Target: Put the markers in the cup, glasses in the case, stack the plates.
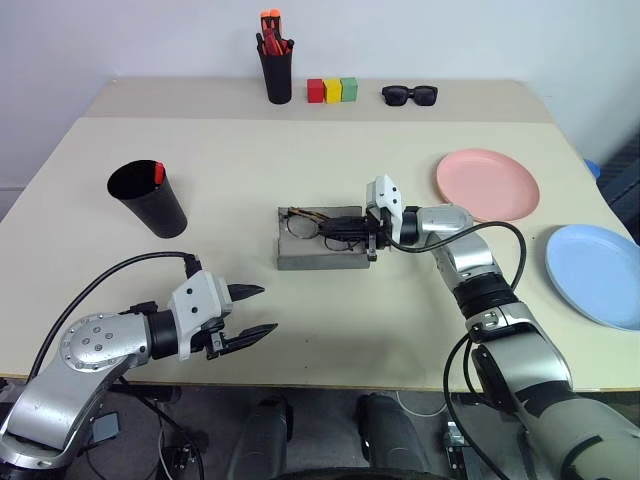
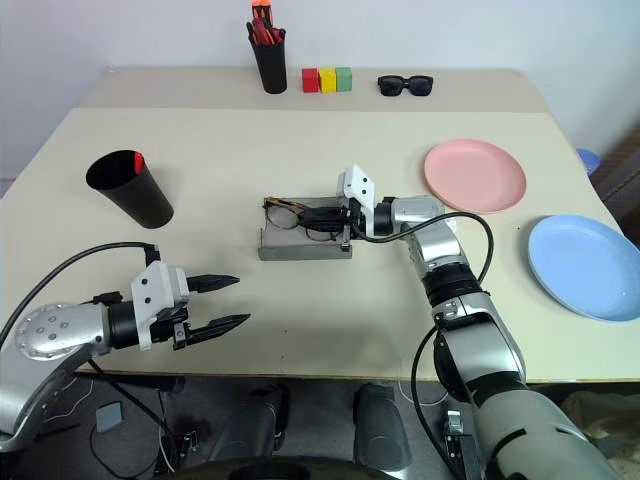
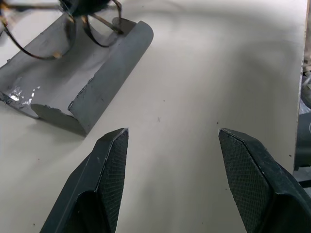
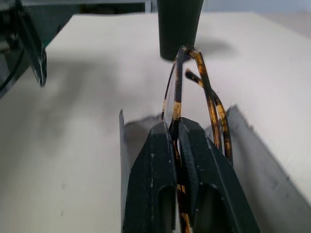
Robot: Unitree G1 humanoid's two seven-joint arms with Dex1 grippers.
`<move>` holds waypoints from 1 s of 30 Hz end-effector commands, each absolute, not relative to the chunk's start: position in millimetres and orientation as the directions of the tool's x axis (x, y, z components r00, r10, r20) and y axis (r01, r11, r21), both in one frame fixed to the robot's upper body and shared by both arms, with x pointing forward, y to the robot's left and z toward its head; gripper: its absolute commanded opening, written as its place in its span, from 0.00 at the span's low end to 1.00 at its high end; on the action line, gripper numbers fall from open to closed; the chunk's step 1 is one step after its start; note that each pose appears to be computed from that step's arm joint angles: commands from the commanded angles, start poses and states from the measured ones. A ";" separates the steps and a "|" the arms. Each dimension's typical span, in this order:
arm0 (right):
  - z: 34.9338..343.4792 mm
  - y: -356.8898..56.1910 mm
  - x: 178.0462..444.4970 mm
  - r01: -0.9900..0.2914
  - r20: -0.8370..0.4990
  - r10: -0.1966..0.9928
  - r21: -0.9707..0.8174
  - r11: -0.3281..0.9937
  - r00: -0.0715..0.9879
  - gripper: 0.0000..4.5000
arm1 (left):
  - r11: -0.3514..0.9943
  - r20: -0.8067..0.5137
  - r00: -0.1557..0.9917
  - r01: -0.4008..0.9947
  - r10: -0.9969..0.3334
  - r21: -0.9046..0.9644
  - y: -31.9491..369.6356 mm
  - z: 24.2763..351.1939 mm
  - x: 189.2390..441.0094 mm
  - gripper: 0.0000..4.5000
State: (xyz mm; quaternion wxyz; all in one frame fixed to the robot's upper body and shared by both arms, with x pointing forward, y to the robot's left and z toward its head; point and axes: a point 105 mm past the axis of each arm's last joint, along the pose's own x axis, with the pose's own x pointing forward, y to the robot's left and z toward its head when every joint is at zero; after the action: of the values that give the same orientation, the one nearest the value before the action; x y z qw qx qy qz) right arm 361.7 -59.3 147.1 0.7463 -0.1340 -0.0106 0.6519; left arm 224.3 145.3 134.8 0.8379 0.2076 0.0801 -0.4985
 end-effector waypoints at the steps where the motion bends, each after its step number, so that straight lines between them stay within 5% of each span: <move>1: 151.2 -65.8 359.2 -0.964 -0.170 0.975 -0.245 0.100 0.144 0.45 | 0.416 -0.323 0.502 0.858 -0.802 0.302 145.9 144.2 225.2 0.67; 6: 160.4 -76.6 361.2 -0.944 -0.128 0.968 -0.282 0.173 0.216 0.98 | 0.457 -0.257 0.535 0.835 -0.805 0.306 145.4 156.8 237.6 0.67; 11: 187.8 -107.5 349.0 -0.920 -0.008 0.949 -0.247 0.304 0.315 0.98 | 0.587 -0.079 0.629 0.757 -0.773 0.286 145.6 194.4 271.2 0.67; 14: 188.9 -140.0 327.6 -0.882 -0.008 0.907 -0.235 0.408 0.421 1.00 | 0.684 -0.014 0.710 0.682 -0.704 0.260 153.0 213.2 307.3 0.48; 18: 178.0 -165.9 300.9 -0.840 -0.037 0.853 -0.199 0.505 0.521 1.00 | 0.698 -0.040 0.731 0.665 -0.681 0.268 154.5 215.2 337.2 0.03; 24: 160.1 -201.9 255.4 -0.736 -0.088 0.734 -0.178 0.653 0.673 1.00 | 0.676 -0.147 0.768 0.624 -0.624 0.392 150.6 208.5 403.8 0.01; 30: 152.0 -214.3 232.8 -0.669 -0.114 0.661 -0.178 0.721 0.742 1.00 | 0.576 -0.270 0.717 0.684 -0.643 0.448 128.3 196.5 440.2 0.01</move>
State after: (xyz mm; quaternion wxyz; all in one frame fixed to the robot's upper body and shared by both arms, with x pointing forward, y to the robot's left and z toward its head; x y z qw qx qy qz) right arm 236.2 -215.6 138.7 0.9268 -0.0871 0.0464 0.3624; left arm 435.9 129.0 191.2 0.8933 0.2466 0.0455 -0.3729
